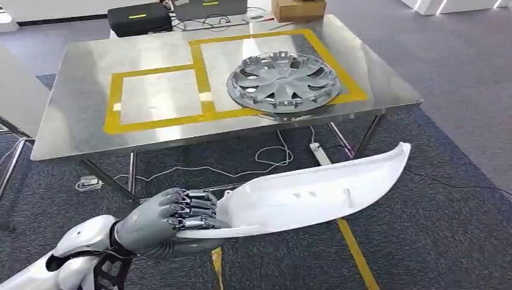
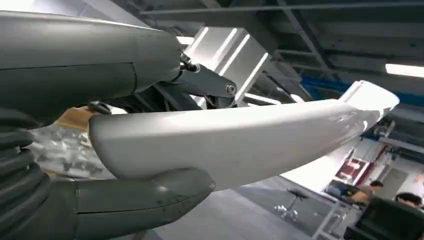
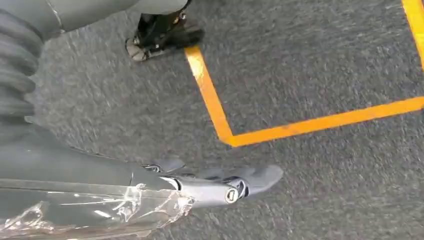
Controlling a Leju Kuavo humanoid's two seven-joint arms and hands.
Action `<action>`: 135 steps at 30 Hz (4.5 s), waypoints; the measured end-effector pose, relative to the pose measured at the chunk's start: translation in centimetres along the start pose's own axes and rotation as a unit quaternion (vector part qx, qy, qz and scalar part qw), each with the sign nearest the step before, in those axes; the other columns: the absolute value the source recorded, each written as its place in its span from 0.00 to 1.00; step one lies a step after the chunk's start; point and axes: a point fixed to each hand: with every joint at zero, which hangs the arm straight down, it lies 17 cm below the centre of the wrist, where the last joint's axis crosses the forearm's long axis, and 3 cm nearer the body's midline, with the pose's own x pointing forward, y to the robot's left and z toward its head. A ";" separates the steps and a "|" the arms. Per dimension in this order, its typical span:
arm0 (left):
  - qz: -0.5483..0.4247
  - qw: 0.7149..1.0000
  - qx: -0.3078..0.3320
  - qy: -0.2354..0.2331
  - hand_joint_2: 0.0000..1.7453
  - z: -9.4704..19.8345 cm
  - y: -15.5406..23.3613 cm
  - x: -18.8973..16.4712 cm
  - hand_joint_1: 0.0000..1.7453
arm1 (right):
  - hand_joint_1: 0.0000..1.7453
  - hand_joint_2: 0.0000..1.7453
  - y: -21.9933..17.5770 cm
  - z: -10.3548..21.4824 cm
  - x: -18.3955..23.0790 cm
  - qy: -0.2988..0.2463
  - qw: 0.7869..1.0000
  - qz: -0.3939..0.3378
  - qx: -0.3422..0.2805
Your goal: Take the parts from the cabinet and place them on the table.
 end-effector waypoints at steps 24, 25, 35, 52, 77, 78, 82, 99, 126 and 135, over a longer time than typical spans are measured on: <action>0.023 0.993 0.042 0.109 1.00 1.5 -0.9 -2.2 1.00 | 0.00 1.00 1.3 1.2 0.2 0.005 1.000 -0.010 -0.017; 0.023 0.993 0.042 0.110 1.00 1.6 -0.9 -2.2 1.00 | 0.00 1.00 1.3 1.2 0.1 0.005 1.000 -0.010 -0.017; 0.030 0.988 0.061 0.137 1.00 1.3 -0.2 -3.1 1.00 | 0.00 1.00 1.6 0.9 1.2 -0.004 1.000 -0.014 -0.018; -0.164 0.881 0.065 0.439 1.00 8.9 2.7 -16.9 1.00 | 0.00 1.00 2.4 2.2 -2.3 0.018 1.000 0.010 -0.010; -0.206 0.803 0.039 0.559 1.00 21.9 7.8 -24.9 0.00 | 0.00 0.00 3.4 1.8 -3.2 0.028 0.999 0.032 0.010; -0.206 0.804 0.034 0.557 1.00 22.0 7.6 -24.8 0.00 | 0.00 0.00 3.4 1.8 -3.1 0.027 0.999 0.031 0.010; -0.207 0.812 0.028 0.546 0.00 22.4 7.5 -24.5 0.00 | 0.00 0.00 3.5 1.7 -3.0 0.028 0.999 0.028 0.011; -0.188 0.873 0.091 0.440 0.00 18.4 8.8 -19.6 0.00 | 0.00 0.00 3.0 1.5 -2.2 0.025 0.999 0.020 0.004; -0.123 0.740 0.391 0.534 0.00 37.2 15.5 -14.4 0.00 | 0.00 0.00 0.9 3.8 -2.7 0.028 0.998 0.019 0.044; -0.130 0.690 0.403 0.587 0.00 41.3 13.8 -14.5 0.00 | 0.00 0.00 1.0 4.0 -2.8 0.032 0.998 0.018 0.043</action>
